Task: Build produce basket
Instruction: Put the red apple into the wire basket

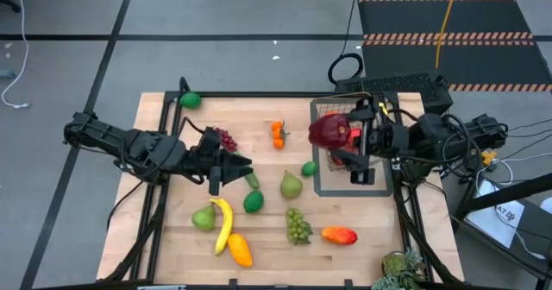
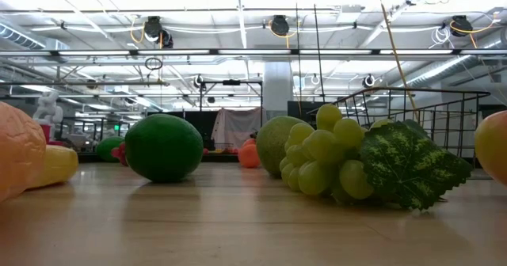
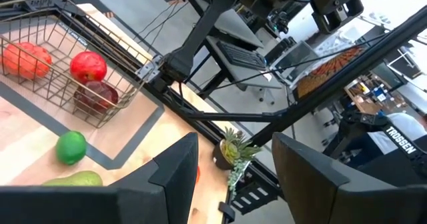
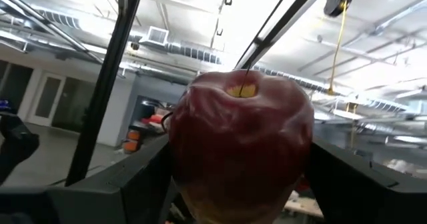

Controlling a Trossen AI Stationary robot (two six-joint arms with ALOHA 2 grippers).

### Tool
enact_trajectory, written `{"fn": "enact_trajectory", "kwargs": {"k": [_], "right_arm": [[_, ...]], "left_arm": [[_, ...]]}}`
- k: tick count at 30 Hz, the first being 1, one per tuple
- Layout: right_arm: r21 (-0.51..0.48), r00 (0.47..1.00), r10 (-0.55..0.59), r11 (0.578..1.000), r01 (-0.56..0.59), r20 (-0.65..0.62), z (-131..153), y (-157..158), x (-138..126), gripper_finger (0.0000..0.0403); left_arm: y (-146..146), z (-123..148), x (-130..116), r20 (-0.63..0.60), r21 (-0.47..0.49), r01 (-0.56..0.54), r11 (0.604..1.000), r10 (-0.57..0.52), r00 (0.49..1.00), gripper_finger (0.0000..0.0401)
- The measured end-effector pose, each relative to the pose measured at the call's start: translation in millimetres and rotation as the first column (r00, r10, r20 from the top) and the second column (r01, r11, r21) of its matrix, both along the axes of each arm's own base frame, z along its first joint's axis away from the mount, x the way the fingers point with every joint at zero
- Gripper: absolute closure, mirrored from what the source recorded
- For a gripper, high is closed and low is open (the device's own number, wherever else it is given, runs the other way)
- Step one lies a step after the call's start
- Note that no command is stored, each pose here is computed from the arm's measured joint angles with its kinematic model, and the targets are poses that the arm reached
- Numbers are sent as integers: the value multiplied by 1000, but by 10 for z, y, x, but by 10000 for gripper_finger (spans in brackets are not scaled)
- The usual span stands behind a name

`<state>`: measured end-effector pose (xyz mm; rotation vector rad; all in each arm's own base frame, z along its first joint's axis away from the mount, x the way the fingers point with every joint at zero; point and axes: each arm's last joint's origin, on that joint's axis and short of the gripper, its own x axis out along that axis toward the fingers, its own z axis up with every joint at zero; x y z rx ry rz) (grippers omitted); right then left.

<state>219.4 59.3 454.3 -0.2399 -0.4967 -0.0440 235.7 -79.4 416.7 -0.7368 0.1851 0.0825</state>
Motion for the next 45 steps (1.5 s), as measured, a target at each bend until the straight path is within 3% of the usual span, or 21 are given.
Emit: {"fn": "enact_trajectory", "kwargs": {"k": [10,20,27,38,43,45], "right_arm": [[-10,1000,-8,1000,8,14,12,-2,-7,101],[243,993,99,964,-111,64,47,-12,-28,101],[374,981,171,907,-192,89,50,-13,-30,101],[503,986,122,849,-161,110,78,-63,-96,101],[610,993,75,784,-113,87,97,-134,-232,101],[673,998,35,737,-61,53,90,-196,-325,101]], "left_arm": [[0,0,0,0,-9,-2,1000,2,1000,210],[-4,0,-1,0,-6,1,1000,-1,1000,210],[-18,0,-6,0,-5,7,1000,-7,1000,210],[-57,-16,-8,-10,-12,20,1000,-20,1000,210],[-75,-34,10,-18,-11,21,1000,-22,1000,210],[-77,-43,16,-23,-10,18,1000,-18,1000,210]]}}
